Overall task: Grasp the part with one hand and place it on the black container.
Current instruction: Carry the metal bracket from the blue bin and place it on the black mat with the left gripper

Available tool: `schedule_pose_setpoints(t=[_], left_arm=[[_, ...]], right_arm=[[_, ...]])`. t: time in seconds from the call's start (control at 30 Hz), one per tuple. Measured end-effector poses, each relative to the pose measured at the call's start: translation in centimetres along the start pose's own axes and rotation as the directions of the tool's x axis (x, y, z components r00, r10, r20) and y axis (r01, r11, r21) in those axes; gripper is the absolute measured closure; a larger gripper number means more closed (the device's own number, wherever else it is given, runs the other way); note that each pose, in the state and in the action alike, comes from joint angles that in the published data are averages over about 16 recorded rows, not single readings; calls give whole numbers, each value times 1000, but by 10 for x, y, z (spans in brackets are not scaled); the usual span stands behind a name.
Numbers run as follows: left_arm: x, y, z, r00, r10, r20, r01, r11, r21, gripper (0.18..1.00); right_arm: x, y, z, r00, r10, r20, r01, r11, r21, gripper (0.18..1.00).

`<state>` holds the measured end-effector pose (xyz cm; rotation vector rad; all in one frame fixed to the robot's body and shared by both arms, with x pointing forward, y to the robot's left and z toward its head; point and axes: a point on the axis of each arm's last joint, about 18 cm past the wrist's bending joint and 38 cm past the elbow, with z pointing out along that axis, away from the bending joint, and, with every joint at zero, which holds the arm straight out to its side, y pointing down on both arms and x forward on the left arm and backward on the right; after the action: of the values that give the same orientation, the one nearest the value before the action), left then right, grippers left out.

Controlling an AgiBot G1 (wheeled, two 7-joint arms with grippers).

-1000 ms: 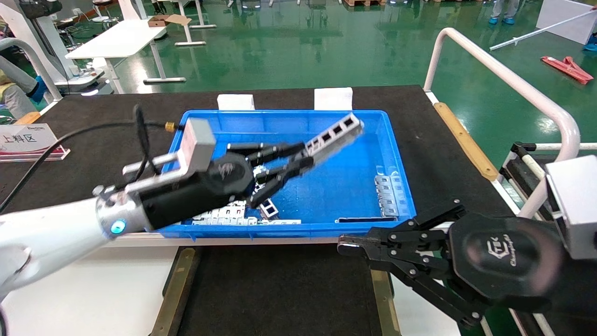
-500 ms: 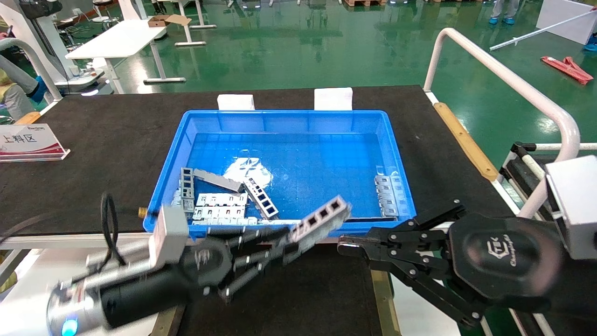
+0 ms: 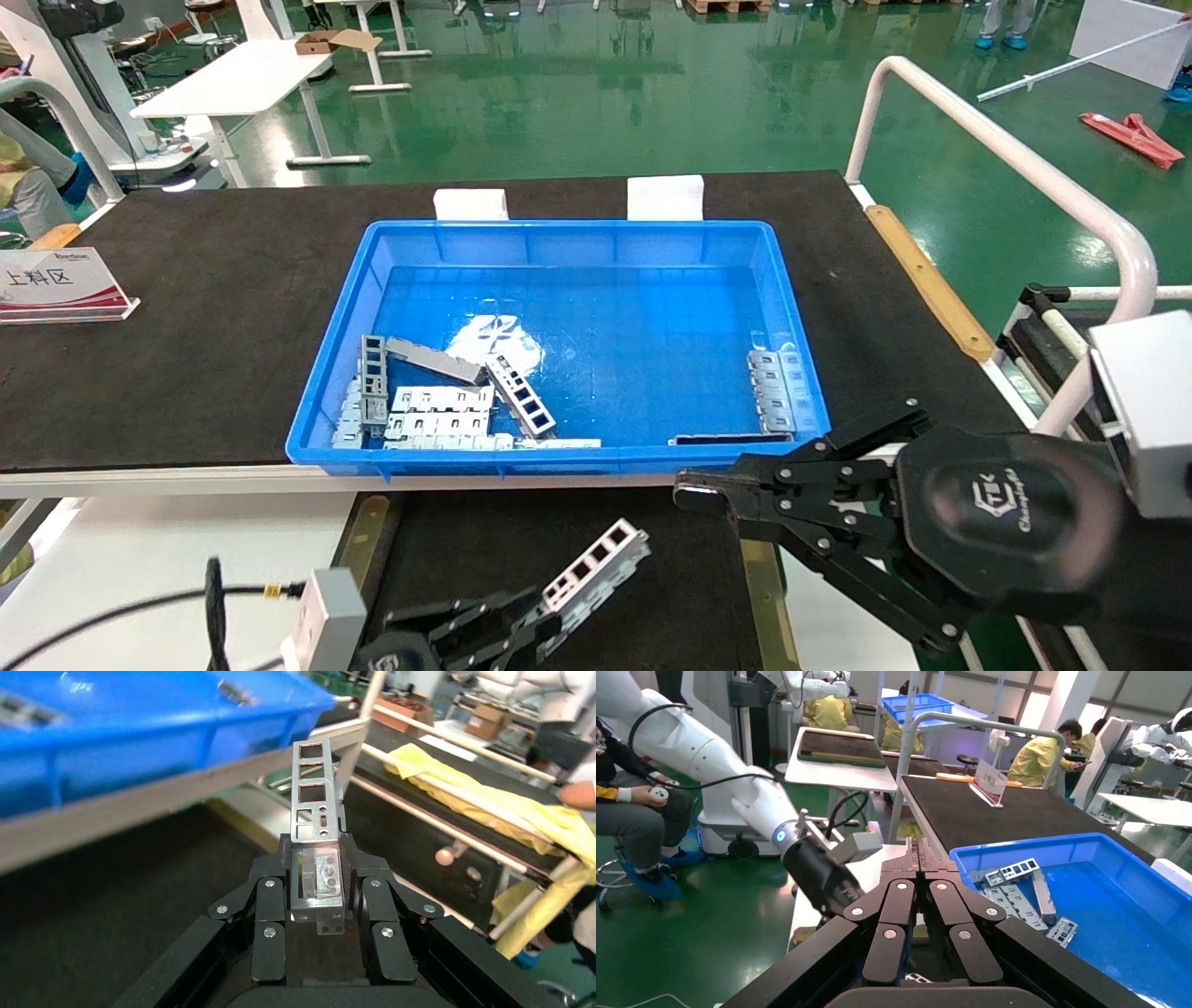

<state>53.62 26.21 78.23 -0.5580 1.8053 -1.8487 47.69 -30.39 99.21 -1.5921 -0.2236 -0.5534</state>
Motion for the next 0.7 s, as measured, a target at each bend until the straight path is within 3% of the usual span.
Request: schedule_pose_setpoints(t=[0.4, 0.7], left_arm=[[3, 53, 9, 979, -109, 171, 111, 994, -4, 864], [-2, 85, 35, 916, -199, 349, 209, 978, 9, 865]], right_arm=[[0, 0, 0, 1000, 0, 0, 0, 1000, 0, 988], [0, 0, 0, 1000, 0, 0, 0, 1000, 0, 988]])
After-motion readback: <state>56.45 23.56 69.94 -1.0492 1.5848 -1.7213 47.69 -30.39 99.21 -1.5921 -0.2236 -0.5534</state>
